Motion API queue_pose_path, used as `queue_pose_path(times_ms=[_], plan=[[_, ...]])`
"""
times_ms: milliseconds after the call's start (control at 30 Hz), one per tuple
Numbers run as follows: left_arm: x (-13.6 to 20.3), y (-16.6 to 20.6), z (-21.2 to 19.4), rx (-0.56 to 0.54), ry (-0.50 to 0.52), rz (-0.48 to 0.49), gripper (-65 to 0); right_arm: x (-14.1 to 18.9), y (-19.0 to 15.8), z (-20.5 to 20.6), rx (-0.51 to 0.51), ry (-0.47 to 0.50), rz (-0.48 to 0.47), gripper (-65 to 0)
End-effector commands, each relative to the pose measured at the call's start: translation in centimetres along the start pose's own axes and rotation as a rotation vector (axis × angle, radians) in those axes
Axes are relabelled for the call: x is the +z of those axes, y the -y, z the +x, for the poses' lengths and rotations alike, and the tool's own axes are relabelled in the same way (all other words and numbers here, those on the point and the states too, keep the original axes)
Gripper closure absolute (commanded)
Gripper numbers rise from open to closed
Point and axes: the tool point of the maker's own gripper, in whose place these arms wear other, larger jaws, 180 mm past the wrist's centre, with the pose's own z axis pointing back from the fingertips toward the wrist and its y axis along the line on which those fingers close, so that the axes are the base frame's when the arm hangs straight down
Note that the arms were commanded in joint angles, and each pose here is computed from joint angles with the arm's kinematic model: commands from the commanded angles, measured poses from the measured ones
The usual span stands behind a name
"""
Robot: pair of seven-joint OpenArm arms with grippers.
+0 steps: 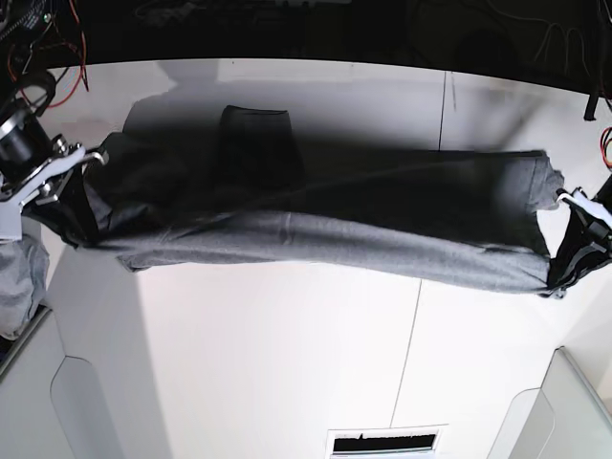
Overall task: Layout the t-shirt on the table in an organized manner, then fold the t-shirt properly
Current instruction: 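Lay the lifted shirt back down and release both grippers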
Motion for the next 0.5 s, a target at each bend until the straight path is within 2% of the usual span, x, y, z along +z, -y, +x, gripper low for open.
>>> queue_pose_path(times_ms=[0, 167, 233, 267, 333, 367, 400, 467], plan=[[-0.8, -0.6, 2.0, -0.027, 0.054, -0.004, 0.0, -0.6, 0.5, 2.0, 0.012, 0.069, -0.006, 0.0], [-6.9, -2.2, 1.7, -0.056, 0.050, -0.013, 0.0, -5.9, 3.2, 4.2, -0.003, 0.115, -0.037, 0.0], [-9.3, -3.9, 1.3, -0.015, 0.020, 0.044, 0.0, -8.3, 4.0, 5.0, -0.016, 0.103, -0.037, 0.0], [-10.4, -4.5, 1.0, 0.005, 0.002, 0.058, -2.1, -9.3, 4.4, 5.3, -0.020, 0.097, -0.039, -8.1], [-12.2, -5.1, 0.3, 0.035, -0.037, 0.066, -20.5, -11.1, 5.3, 6.0, -0.050, 0.092, -0.047, -31.1], [-12.9, -5.4, -0.2, 0.045, -0.059, 0.066, -27.9, -11.8, 5.7, 6.1, -0.073, 0.086, -0.050, -39.7], [-13.4, -5.6, -0.7, 0.049, -0.082, 0.068, -31.9, -12.5, 6.0, 6.3, -0.096, 0.082, -0.050, -44.6], [-13.7, -6.0, -1.7, 0.056, -0.142, 0.073, -32.4, -13.3, 6.1, 6.0, -0.129, 0.068, -0.040, -44.7]])
